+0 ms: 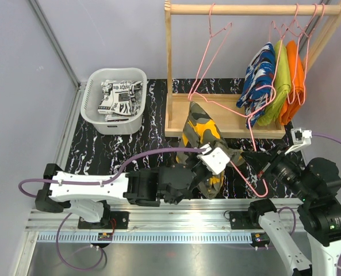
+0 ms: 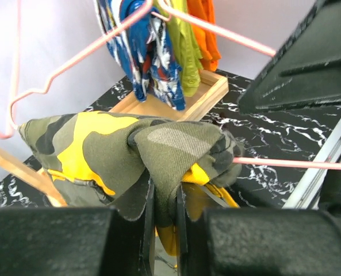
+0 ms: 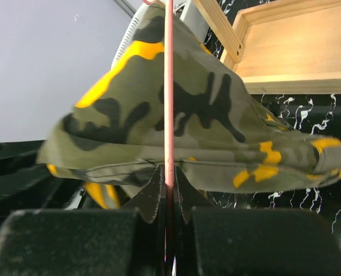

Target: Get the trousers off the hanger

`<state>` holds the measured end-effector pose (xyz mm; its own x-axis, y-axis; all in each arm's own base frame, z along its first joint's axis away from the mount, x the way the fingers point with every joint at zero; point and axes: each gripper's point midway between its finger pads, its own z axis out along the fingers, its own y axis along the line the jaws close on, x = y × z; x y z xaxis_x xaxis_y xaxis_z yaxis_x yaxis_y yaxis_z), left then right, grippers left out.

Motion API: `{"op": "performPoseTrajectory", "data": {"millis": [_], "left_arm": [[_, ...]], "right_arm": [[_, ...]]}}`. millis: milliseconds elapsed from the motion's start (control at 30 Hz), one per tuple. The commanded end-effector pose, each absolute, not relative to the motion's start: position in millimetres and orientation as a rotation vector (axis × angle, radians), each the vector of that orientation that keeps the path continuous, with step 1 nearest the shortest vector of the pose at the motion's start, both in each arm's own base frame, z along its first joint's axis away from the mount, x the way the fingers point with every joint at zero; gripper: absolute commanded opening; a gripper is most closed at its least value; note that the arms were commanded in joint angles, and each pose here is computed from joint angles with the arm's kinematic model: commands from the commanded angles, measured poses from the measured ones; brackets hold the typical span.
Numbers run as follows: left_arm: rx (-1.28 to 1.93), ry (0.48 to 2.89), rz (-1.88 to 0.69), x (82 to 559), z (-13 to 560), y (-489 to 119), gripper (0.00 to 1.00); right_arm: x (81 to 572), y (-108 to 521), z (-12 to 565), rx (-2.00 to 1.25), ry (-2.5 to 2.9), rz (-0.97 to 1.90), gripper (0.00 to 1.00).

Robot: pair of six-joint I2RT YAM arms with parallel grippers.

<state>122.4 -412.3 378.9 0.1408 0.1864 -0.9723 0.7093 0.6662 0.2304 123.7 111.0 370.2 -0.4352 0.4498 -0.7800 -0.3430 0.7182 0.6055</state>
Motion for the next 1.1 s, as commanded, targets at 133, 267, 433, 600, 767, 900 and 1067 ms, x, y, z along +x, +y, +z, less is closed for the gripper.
{"op": "performPoseTrajectory", "data": {"millis": [133, 267, 433, 600, 767, 900, 1067], "left_arm": [[0.423, 1.301, -0.629, 130.1, 507.8, -337.9, 0.00], [0.345, 1.286, -0.708, 126.8, 535.3, -306.2, 0.00], [0.281, 1.288, -0.726, 130.6, 548.9, -275.2, 0.00], [0.258, 1.288, -0.691, 135.4, 550.9, -259.1, 0.00], [0.219, 1.274, -0.681, 139.1, 556.0, -242.7, 0.00], [0.195, 1.263, -0.682, 141.0, 562.1, -229.6, 0.00], [0.184, 1.248, -0.667, 143.1, 574.8, -215.2, 0.00]], "right_arm": [[151.9, 95.5, 332.2, 0.166, 1.810, 0.769, 0.00], [161.2, 97.8, 292.9, 0.196, 1.888, 0.763, 0.00], [160.3, 98.1, 282.7, 0.203, 1.894, 0.769, 0.00], [160.8, 98.7, 285.4, 0.199, 1.887, 0.773, 0.00], [160.7, 99.8, 283.5, 0.193, 1.900, 0.775, 0.00], [162.1, 97.1, 277.5, 0.194, 1.912, 0.749, 0.00], [163.6, 96.6, 271.1, 0.202, 1.924, 0.743, 0.00]]}}
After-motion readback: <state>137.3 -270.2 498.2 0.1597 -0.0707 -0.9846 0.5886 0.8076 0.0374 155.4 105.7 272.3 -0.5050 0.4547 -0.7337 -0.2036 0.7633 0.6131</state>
